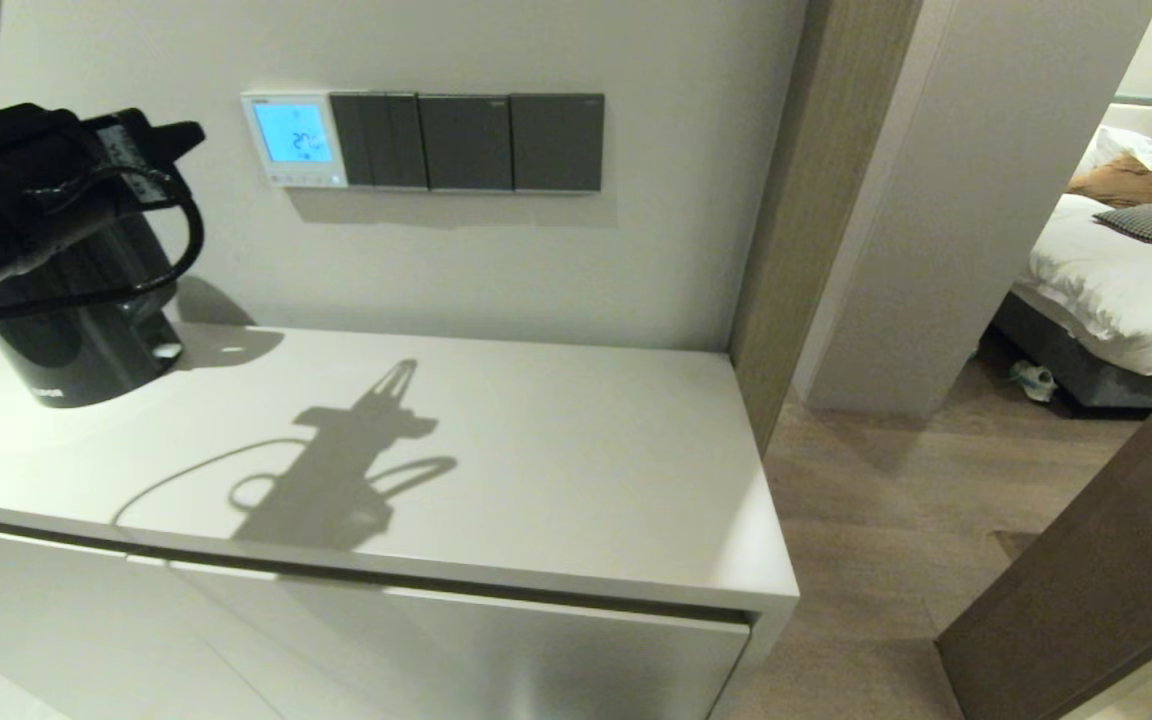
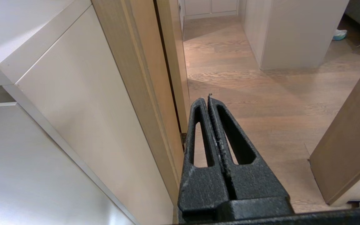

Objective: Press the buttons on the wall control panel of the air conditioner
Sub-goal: Turn off the central air conditioner

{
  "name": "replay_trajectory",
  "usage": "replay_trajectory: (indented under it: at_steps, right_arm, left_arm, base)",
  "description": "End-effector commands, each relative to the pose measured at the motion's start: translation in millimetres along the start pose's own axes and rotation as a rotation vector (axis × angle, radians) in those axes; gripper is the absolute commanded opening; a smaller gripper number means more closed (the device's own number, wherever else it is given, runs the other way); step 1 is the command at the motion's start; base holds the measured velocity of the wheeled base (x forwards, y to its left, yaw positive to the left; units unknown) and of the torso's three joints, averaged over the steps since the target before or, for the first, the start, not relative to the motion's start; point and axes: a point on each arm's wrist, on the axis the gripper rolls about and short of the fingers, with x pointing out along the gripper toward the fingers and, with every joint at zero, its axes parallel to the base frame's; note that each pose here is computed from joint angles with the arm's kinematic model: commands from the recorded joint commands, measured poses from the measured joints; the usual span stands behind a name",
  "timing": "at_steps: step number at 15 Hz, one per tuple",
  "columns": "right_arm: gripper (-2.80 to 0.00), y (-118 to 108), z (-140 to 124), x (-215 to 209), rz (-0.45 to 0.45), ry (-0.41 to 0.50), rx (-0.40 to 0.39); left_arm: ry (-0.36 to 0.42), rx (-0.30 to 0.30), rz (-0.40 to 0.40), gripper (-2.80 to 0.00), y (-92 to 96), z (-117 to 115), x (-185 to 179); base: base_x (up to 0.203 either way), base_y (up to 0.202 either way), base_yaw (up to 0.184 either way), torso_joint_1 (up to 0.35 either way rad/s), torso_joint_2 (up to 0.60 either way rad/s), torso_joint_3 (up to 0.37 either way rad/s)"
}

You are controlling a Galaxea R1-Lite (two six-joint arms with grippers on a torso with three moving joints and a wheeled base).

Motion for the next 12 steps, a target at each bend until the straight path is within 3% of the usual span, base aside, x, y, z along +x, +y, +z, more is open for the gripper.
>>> replay_trajectory:
  at_steps: [1,7,12]
  right_arm:
    - [-2.8,0.0,-0.4,0.2,0.001,0.003,0.0]
    - [-2.8,0.0,-0.4,0.2,0.0,0.003,0.0]
    - [-2.8,0.0,-0.4,0.2,0.0,0.003,0.0]
  left_arm:
    - [-0.069,0.028,-0.003,-2.8,-8.1,19.2,-56.4]
    - [-0.097,0.073,0.005,-2.8,-19.3,7.6,-162.3]
    - [-0.071,0.072,0.016,-2.8,-23.5,-26.5,-232.4]
  base:
    - [0.0,0.0,0.0,0.0,0.0,0.0]
    - [0.0,0.0,0.0,0.0,0.0,0.0]
    - [0.0,0.0,0.0,0.0,0.0,0.0]
